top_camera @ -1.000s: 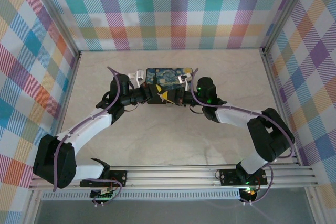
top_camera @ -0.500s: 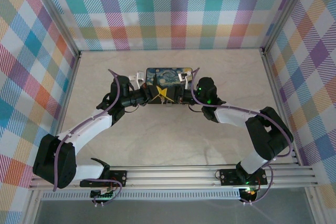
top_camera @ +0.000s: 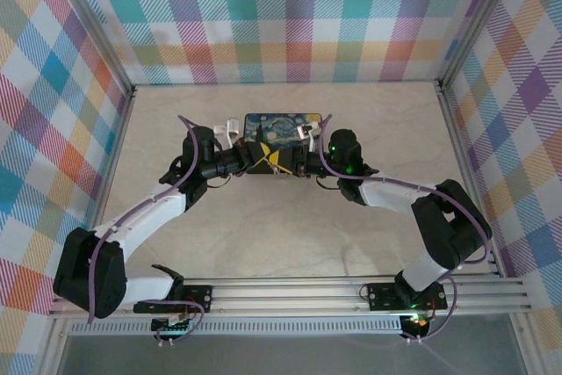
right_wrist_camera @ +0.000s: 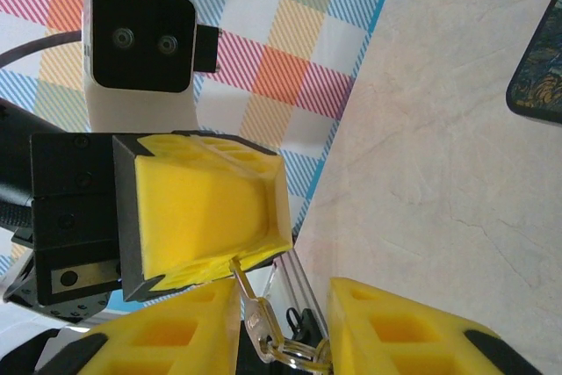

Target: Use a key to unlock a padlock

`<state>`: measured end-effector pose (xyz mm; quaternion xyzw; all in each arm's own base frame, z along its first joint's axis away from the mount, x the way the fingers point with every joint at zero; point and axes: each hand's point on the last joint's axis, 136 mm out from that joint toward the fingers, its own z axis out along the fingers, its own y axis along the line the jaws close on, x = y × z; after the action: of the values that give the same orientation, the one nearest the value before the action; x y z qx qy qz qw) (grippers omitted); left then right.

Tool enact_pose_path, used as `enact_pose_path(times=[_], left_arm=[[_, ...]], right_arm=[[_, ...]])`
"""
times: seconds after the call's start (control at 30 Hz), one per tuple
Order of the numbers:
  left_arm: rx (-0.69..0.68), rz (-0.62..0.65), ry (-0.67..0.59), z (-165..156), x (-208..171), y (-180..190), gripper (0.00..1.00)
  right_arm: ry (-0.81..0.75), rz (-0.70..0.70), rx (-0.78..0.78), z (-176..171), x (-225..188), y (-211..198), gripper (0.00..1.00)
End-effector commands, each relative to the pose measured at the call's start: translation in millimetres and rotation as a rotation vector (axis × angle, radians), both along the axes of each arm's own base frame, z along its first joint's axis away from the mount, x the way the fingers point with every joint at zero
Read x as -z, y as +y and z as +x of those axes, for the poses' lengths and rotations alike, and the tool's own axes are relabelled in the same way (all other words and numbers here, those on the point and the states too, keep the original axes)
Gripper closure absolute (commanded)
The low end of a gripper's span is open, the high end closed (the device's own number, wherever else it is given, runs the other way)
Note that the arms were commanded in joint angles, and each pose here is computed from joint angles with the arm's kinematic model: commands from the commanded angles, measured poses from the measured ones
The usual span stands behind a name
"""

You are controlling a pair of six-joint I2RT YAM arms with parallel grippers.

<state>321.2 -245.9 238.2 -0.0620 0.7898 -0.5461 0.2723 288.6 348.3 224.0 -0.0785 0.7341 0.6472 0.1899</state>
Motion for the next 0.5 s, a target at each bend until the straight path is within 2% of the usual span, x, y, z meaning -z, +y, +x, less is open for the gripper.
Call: enact_pose_path(times=[0.0, 0.3, 0.47], left_arm=[[0.005, -0.039, -0.044, 0.2, -14.8, 2.1, 1.0], [0.003, -0.044, -0.043, 1.3, -13.4, 4.2, 1.0], [-0.004, -0.053, -0.049, 2.4, -14.3, 5.5, 1.0]], right_arm=[[-0.068, 0.04, -0.044, -9.7, -16.7, 1.3, 0.71], [-0.062, 0.099, -0.074, -12.6, -21.8, 4.0, 0.79], [-0.054, 0.101, -0.09, -14.3, -21.9, 5.7, 0.79]])
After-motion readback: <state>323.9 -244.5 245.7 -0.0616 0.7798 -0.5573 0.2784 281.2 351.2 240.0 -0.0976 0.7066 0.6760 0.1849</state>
